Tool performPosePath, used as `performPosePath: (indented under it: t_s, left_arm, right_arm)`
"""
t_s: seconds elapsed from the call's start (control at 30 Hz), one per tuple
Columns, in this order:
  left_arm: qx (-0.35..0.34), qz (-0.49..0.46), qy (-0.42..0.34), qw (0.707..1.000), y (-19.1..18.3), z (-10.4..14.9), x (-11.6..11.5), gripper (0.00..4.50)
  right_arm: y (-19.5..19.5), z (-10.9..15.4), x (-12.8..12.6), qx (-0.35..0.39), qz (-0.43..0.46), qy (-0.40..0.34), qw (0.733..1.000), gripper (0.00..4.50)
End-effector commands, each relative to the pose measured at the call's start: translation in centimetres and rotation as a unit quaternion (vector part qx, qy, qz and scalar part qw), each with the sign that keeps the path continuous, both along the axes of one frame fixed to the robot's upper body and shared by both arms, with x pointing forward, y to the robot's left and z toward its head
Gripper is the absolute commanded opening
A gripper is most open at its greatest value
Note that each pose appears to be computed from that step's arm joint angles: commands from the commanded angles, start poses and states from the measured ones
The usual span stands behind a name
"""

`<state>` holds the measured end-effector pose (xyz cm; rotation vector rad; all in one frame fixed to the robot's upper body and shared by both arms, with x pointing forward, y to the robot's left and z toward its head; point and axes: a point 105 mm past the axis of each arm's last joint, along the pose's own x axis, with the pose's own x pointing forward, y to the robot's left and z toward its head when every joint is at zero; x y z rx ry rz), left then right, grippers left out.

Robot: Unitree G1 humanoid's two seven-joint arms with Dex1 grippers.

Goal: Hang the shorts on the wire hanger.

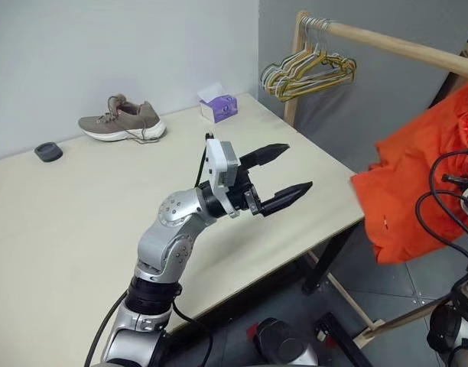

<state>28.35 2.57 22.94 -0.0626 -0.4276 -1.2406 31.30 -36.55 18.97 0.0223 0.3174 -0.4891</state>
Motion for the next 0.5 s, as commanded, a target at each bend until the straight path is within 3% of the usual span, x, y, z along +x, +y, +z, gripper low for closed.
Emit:
performPosePath:
  t_s: [0.03, 0.3, 0.5]
  left_arm:
    - [-0.007, -0.005, -0.043, 0.999, -0.5, 1.6, -0.8, 4.47]
    - [-0.017, -0.011, -0.058, 0.998, -1.4, 2.3, -1.0, 4.47]
    - [-0.026, -0.013, -0.067, 0.997, -1.8, 2.8, -1.0, 4.47]
  right_arm:
    - [-0.6, 2.3, 0.4, 0.007, -0.013, -0.031, 0.999, 0.00]
    - [-1.8, 2.6, 1.4, 0.045, -0.015, -0.010, 0.999, 0.00]
    - [-1.7, 0.7, 1.2, 0.097, -0.018, 0.027, 0.995, 0.00]
